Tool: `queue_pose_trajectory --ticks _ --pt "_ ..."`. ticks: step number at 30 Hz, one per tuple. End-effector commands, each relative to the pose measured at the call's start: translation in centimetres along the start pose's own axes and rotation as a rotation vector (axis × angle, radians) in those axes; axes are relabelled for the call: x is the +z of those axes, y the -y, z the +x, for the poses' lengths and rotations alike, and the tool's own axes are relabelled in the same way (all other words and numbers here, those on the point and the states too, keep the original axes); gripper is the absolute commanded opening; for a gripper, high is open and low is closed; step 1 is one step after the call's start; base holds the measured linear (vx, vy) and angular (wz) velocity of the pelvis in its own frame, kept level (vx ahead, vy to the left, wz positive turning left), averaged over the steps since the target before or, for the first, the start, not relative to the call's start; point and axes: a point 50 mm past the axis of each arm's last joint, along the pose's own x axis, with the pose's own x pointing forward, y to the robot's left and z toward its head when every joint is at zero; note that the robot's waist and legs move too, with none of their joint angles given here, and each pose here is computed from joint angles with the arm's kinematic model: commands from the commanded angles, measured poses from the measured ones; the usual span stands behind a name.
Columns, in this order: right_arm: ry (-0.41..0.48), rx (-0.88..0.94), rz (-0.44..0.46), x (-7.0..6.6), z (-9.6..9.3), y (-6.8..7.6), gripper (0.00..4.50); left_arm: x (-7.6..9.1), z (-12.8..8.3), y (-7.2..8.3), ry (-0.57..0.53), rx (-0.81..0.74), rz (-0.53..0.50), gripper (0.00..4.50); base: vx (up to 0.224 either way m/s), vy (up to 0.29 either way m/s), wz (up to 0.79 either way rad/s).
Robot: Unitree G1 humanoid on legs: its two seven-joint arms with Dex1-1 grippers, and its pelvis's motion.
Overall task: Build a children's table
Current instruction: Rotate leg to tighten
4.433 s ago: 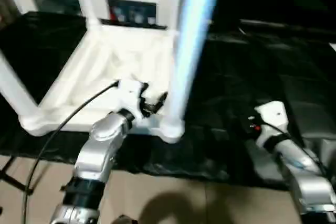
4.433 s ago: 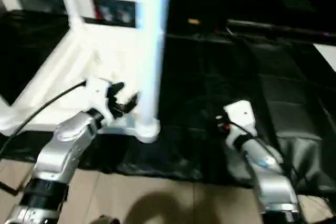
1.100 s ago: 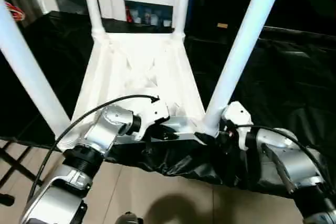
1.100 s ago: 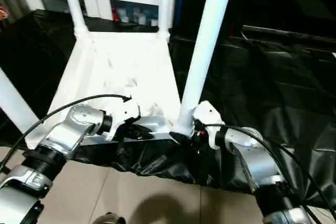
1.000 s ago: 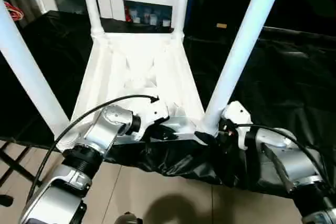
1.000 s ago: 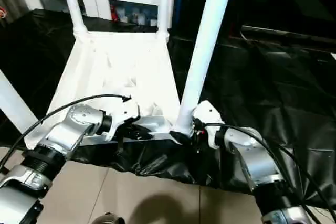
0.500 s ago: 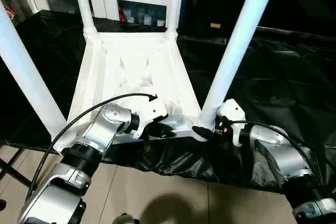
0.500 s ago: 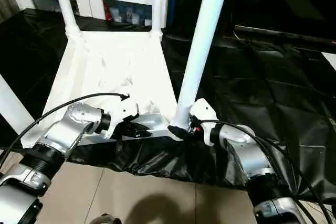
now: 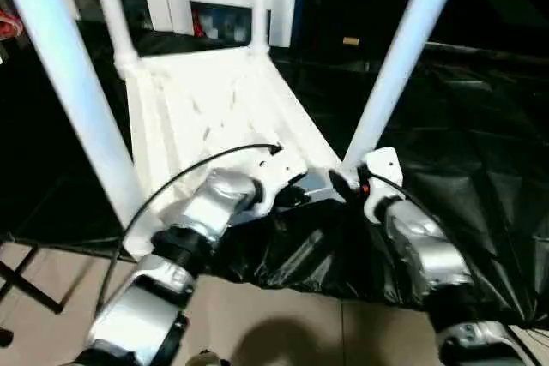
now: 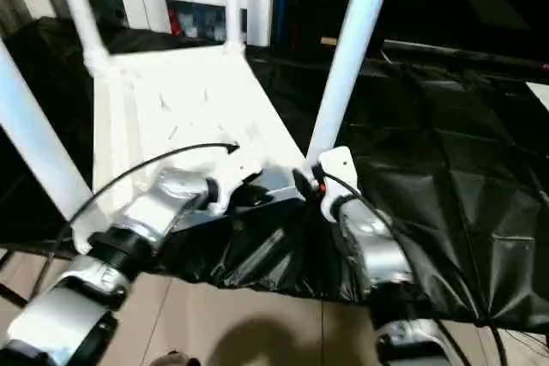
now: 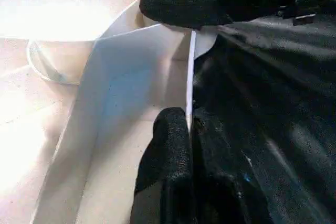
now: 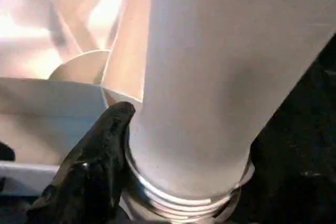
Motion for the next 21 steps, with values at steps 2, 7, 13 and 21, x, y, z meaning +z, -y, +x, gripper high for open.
queue_pose_trajectory --ticks 2,7,13,21 --pt "0.048 0.249 0.045 0.6 0.5 -4.6 3.71 0.9 1.7 2.0 0.042 -0.058 0.028 0.0 0.0 0.0 0.0" --pt "0.045 0.316 -0.06 0.6 -1.0 -2.7 4.06 -0.1 0.0 1.5 0.057 -0.139 0.064 0.0 0.0 0.0 0.0" --pt "0.021 0.487 -0.142 0.5 -3.0 -1.4 4.06 -1.1 -2.0 1.1 0.064 -0.257 0.103 0.0 0.0 0.0 0.0" --pt "-0.035 0.762 -0.221 0.7 -5.1 -0.9 4.06 -2.3 -4.6 0.3 0.012 -0.382 0.154 0.0 0.0 0.0 0.0"
